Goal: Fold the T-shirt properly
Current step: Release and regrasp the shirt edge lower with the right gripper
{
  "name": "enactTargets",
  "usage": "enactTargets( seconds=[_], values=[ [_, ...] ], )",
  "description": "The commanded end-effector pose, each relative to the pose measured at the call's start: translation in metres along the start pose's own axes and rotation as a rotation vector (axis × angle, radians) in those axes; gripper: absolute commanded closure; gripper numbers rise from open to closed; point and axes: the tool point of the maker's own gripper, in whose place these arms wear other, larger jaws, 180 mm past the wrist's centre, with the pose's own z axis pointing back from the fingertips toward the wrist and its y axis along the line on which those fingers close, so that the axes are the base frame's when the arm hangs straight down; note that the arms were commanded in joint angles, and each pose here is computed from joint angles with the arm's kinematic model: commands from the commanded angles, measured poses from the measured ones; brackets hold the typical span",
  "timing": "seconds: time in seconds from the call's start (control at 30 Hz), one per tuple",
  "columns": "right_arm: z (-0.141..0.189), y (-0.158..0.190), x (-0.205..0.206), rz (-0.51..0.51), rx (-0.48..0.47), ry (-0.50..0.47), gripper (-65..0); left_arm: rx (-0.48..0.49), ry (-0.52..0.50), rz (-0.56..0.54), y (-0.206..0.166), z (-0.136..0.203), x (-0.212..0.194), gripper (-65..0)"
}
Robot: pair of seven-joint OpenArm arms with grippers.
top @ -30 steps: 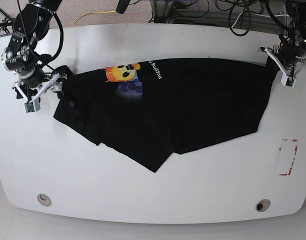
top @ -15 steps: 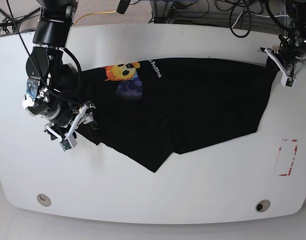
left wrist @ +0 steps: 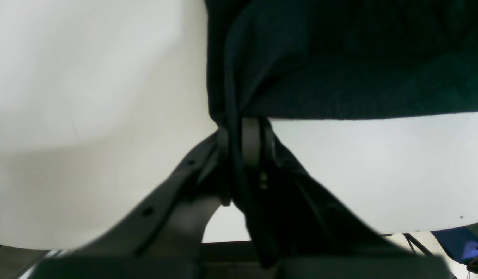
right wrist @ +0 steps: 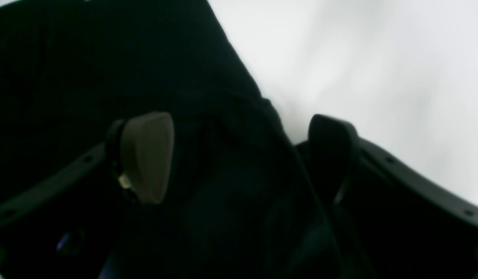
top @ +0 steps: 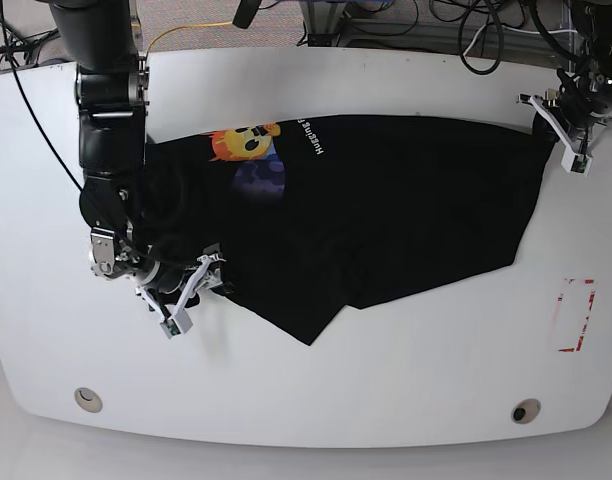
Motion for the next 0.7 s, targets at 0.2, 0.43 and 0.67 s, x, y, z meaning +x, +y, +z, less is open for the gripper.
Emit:
enactTargets(
  seconds=[0.2, 0.43, 0.67],
  values=[
    [-0.02, -0.014, 0.007, -0.028, 0.005, -0.023, -51.7, 0.013, -0.031, -0.02, 0.006, 0.005, 0.011, 0.0],
    [-0.028, -0.006, -0.004, -0.004, 0.021, 0.002, -51.5, 0.013, -0.031, -0.02, 0.006, 0.005, 0.011, 0.0],
    [-0.03, 0.007, -0.016, 0.013, 0.045, 0.026, -35.5, 0.013, -0.031, -0.02, 0.006, 0.005, 0.011, 0.0]
  ],
)
